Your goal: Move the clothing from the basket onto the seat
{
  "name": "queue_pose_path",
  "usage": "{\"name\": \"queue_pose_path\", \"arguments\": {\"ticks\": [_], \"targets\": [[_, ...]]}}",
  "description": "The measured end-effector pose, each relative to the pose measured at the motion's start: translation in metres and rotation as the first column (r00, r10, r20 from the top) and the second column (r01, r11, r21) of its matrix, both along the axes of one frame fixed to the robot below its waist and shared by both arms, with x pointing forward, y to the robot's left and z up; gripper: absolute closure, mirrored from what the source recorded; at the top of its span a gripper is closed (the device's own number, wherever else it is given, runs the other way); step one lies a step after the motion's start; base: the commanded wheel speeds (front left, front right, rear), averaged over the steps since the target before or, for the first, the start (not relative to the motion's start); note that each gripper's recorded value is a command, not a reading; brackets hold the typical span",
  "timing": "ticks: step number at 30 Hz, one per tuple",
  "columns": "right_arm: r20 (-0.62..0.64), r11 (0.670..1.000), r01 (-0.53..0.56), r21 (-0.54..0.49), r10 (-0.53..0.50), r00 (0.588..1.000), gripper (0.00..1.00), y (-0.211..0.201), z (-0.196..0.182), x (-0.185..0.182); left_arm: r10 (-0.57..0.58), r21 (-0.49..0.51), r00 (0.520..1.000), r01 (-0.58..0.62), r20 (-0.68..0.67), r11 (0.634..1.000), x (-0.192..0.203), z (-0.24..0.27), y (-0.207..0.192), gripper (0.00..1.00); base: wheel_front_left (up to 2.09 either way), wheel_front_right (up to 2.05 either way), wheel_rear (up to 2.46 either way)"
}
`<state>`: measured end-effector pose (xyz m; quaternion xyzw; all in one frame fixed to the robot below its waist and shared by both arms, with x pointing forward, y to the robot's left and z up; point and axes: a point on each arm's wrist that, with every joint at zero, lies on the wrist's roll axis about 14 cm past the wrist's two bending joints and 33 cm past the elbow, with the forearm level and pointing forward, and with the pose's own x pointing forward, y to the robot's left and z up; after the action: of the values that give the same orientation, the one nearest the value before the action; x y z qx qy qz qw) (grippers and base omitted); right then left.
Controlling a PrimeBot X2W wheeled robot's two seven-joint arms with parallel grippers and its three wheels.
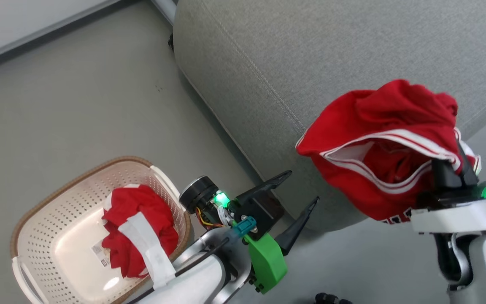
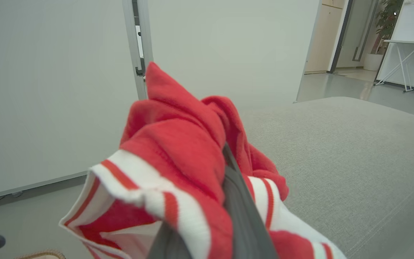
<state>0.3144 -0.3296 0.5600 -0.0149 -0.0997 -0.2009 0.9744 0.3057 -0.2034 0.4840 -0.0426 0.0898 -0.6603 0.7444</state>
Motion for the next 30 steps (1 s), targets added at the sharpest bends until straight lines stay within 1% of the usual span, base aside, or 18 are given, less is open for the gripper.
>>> {"name": "queue_pose_path", "arguments": {"ticks": [5, 8, 11, 13, 16, 19, 21, 23, 24, 27, 28, 29, 30], "targets": [[0.020, 0.994, -0.002, -0.107, 0.004, 1.000, 1.00, -0.021, 0.023, 0.034, -0.026, 0.020, 1.000, 0.026, -0.003, 0.999, 0.013, -0.013, -0.003, 0.00, 0.00, 0.00, 0.00], [0.040, 0.982, 0.000, -0.189, 0.008, 0.999, 1.00, -0.040, 0.043, 0.062, -0.026, 0.018, 1.000, 0.026, 0.012, 1.000, 0.030, -0.018, -0.005, 0.00, 0.00, 0.00, 0.00], [0.063, 0.969, 0.012, -0.246, 0.004, 0.998, 1.00, -0.059, 0.059, 0.091, -0.009, 0.007, 1.000, 0.008, 0.026, 1.000, 0.047, -0.023, -0.005, 0.00, 0.00, 0.00, 0.00], [0.067, 0.963, 0.013, -0.269, 0.005, 0.998, 1.00, -0.069, 0.065, 0.111, 0.000, 0.002, 1.000, 0.000, 0.019, 1.000, 0.056, -0.028, -0.004, 0.00, 0.00, 0.00, 0.00], [0.036, 0.949, 0.007, -0.314, 0.005, 0.999, 1.00, -0.084, 0.064, 0.141, 0.022, -0.009, 1.000, -0.022, 0.007, 1.000, 0.071, -0.038, 0.000, 0.00, 0.00, 0.00, 0.00], [-0.022, 0.936, -0.009, -0.352, 0.001, 1.000, 1.00, -0.096, 0.051, 0.169, 0.050, -0.011, 0.999, -0.051, -0.018, 0.999, 0.083, -0.051, 0.005, 0.00, 0.00, 0.00, 0.00], [-0.081, 0.932, -0.021, -0.362, -0.009, 0.997, 1.00, -0.104, 0.032, 0.184, 0.078, -0.001, 0.996, -0.078, -0.040, 0.997, 0.091, -0.062, 0.011, 0.00, 0.00, 0.00, 0.00], [-0.167, 0.929, -0.055, -0.366, -0.008, 0.986, 1.00, -0.105, 0.002, 0.196, 0.105, 0.011, 0.993, -0.105, -0.056, 0.994, 0.097, -0.072, 0.018, 0.00, 0.00, 0.00, 0.00], [-0.238, 0.940, -0.074, -0.334, -0.009, 0.971, 1.00, -0.107, -0.031, 0.206, 0.136, 0.022, 0.988, -0.134, -0.071, 0.991, 0.102, -0.080, 0.025, 0.00, 0.00, 0.00, 0.00], [-0.298, 0.955, -0.082, -0.286, -0.008, 0.954, 1.00, -0.108, -0.067, 0.217, 0.181, 0.050, 0.979, -0.177, -0.089, 0.983, 0.110, -0.092, 0.036, 0.00, 0.00, 0.00, 0.00], [-0.312, 0.958, -0.083, -0.273, -0.007, 0.950, 0.90, -0.107, -0.077, 0.218, 0.196, 0.059, 0.976, -0.191, -0.096, 0.980, 0.113, -0.096, 0.039, 0.00, 0.00, 0.00, 0.00], [-0.323, 0.965, -0.077, -0.252, -0.009, 0.946, 0.55, -0.107, -0.087, 0.219, 0.215, 0.065, 0.971, -0.209, -0.104, 0.976, 0.116, -0.099, 0.043, 0.00, 0.00, 0.00, 0.00], [-0.325, 0.968, -0.071, -0.239, -0.011, 0.945, 0.00, -0.106, -0.095, 0.221, 0.236, 0.073, 0.965, -0.229, -0.112, 0.971, 0.120, -0.103, 0.047, 0.00, 0.00, 0.00, 0.00]]}}
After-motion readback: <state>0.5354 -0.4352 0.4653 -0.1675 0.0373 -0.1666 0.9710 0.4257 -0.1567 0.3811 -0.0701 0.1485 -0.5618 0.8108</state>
